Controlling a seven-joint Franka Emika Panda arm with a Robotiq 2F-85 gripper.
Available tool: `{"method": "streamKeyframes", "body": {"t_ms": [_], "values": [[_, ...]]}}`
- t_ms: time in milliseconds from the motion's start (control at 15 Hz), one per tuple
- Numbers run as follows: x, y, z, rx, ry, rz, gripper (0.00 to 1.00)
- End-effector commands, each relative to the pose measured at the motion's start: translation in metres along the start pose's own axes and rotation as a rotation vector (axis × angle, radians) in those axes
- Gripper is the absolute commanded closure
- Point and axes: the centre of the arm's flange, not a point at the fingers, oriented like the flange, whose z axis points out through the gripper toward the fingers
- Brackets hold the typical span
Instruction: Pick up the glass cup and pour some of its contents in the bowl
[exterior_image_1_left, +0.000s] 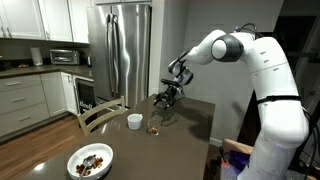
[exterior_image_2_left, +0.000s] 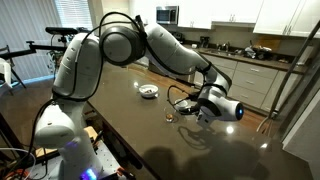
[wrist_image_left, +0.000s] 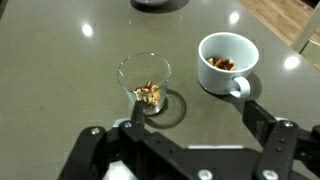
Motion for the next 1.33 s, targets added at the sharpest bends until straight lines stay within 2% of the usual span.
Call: {"method": "streamKeyframes", "body": {"t_ms": [0,67,200,400,600,1067,1267], "values": [[0.023,-0.003,-0.012,0.016,-0.129,0.113,0.0],[0.028,0.001,-0.011,0.014,-0.152,0.128,0.0],[0.028,0.008,-0.009,0.012,-0.1,0.091,0.0],[0.034,0.009,-0.005,0.006,-0.101,0.101,0.0],[0.04,0.011,0.012,0.002,-0.139,0.102,0.0],[0.055,0.02,0.041,-0.032,-0.155,0.096,0.0],[0.058,0.024,0.041,-0.016,-0.217,0.065,0.0]]}}
